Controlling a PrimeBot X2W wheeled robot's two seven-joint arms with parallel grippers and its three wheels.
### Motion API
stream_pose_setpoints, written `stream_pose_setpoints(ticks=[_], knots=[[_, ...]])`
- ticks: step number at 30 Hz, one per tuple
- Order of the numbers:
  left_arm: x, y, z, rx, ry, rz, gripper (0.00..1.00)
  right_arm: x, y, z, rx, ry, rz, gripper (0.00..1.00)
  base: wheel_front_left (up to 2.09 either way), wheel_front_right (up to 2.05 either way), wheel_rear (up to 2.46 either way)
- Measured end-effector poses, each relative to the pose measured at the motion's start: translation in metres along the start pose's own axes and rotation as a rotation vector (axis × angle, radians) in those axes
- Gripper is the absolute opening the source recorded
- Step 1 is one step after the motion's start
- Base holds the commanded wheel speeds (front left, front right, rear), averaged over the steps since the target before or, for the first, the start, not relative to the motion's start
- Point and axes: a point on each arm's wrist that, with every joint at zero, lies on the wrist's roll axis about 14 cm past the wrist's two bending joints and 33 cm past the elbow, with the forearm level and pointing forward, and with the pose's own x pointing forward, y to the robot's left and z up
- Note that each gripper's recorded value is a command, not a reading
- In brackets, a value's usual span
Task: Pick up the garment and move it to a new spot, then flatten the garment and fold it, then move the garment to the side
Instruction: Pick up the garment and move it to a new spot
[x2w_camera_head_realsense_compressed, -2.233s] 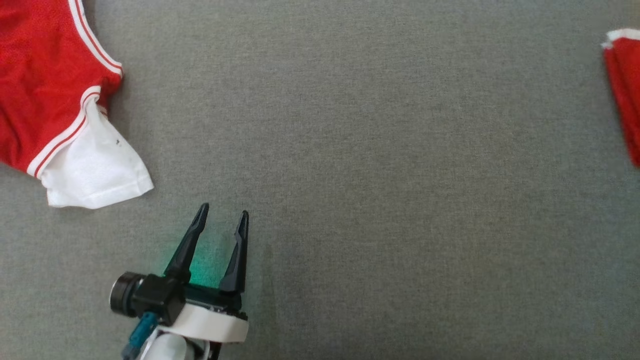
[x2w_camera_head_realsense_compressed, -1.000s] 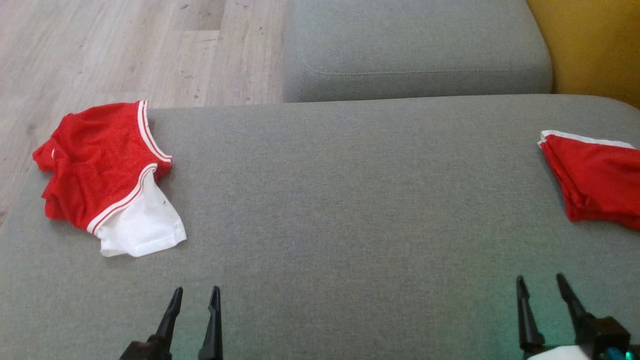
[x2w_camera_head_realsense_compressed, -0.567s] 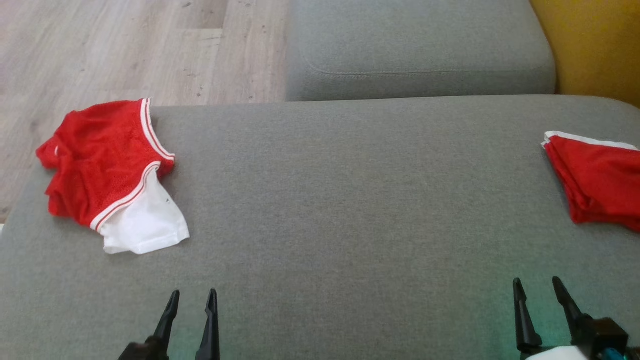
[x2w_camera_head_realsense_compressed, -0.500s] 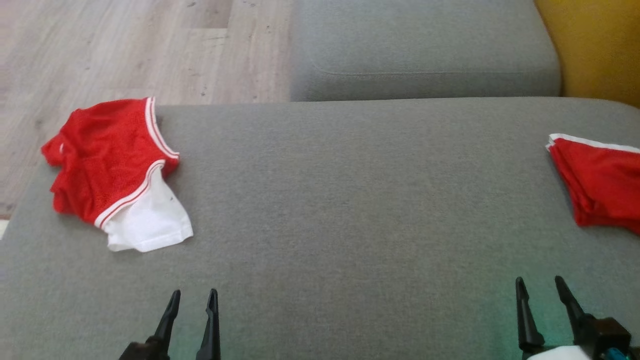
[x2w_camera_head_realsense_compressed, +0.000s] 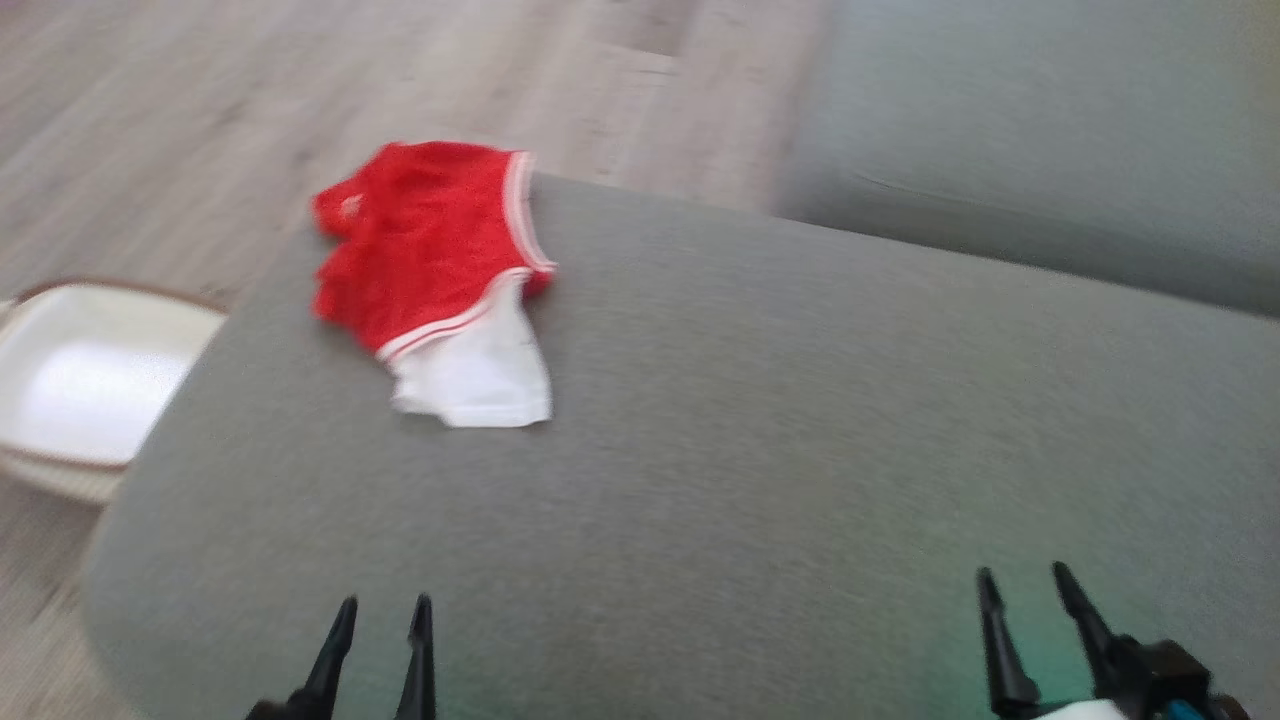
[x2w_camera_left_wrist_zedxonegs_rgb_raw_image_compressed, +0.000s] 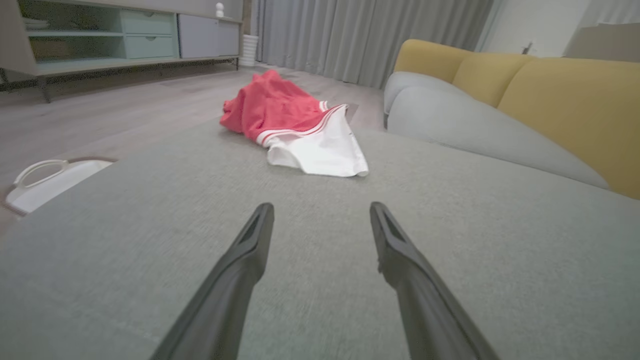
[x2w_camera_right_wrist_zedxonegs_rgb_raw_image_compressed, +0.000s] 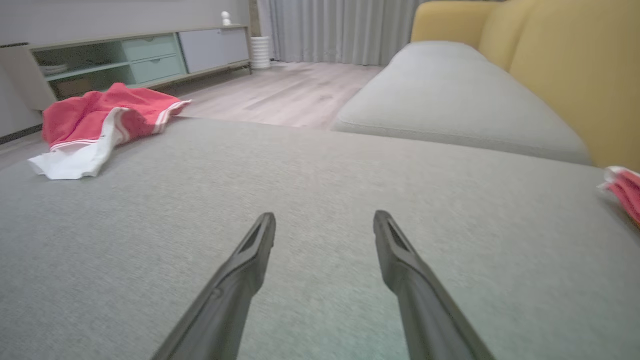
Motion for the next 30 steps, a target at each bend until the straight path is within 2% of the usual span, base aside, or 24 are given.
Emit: stream_pose_setpoints(ticks=[6,13,16,23,26,30], knots=[[-0.036,0.034,-0.012,-0.033,0.010,0.138,1.00,0.025,0.042,0.012,-0.025,-0.021,0.143,1.00,0.00,0.00,0.00],[-0.021,0.025,0.000,-0.052,-0.017,0.105,1.00,0.026,0.038,0.006,-0.023,-0.003,0.134,1.00,0.00,0.00,0.00],[0.013,0.016,0.022,-0.055,-0.054,0.058,1.00,0.030,0.029,0.000,-0.038,0.012,0.114,1.00,0.00,0.00,0.00],[0.133,0.006,0.098,-0.016,-0.105,0.019,1.00,0.061,0.003,-0.003,-0.071,0.003,0.063,1.00,0.00,0.00,0.00],[0.174,0.016,0.100,0.014,-0.036,0.051,1.00,0.075,-0.011,-0.004,-0.080,-0.006,0.039,1.00,0.00,0.00,0.00],[0.220,0.047,0.091,0.063,0.049,0.146,1.00,0.092,-0.031,-0.012,-0.087,0.001,0.015,1.00,0.00,0.00,0.00]])
